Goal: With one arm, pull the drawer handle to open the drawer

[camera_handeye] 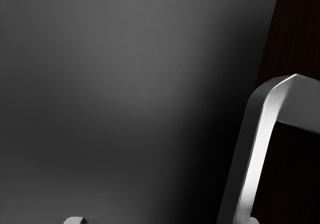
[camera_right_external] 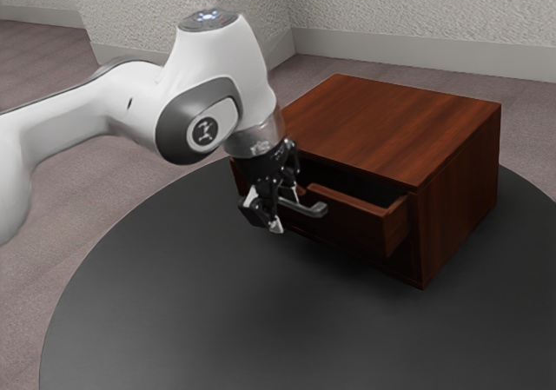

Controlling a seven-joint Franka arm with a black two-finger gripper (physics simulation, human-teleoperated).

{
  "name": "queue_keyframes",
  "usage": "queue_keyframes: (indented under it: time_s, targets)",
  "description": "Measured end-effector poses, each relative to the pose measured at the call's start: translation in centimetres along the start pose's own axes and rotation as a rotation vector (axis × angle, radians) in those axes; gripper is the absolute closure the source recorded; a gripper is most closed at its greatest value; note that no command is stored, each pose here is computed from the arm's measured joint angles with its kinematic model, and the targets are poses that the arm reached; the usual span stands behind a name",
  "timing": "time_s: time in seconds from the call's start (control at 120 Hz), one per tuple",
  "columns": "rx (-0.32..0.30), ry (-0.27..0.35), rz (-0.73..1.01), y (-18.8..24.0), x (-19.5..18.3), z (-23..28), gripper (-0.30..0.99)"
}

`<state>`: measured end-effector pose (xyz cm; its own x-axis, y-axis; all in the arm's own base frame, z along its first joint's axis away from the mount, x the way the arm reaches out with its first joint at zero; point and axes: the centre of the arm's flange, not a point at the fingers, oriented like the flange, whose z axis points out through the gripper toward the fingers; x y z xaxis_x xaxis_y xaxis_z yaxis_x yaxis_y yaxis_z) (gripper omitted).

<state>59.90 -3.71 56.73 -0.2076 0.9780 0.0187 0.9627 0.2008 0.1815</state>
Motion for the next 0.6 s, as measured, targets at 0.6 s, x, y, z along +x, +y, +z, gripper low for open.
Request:
queue_keyframes:
  time_s: [0.6]
  targets:
    - [0.017, 0.02, -0.007, -4.1, 1.1, -0.6, 0.34]
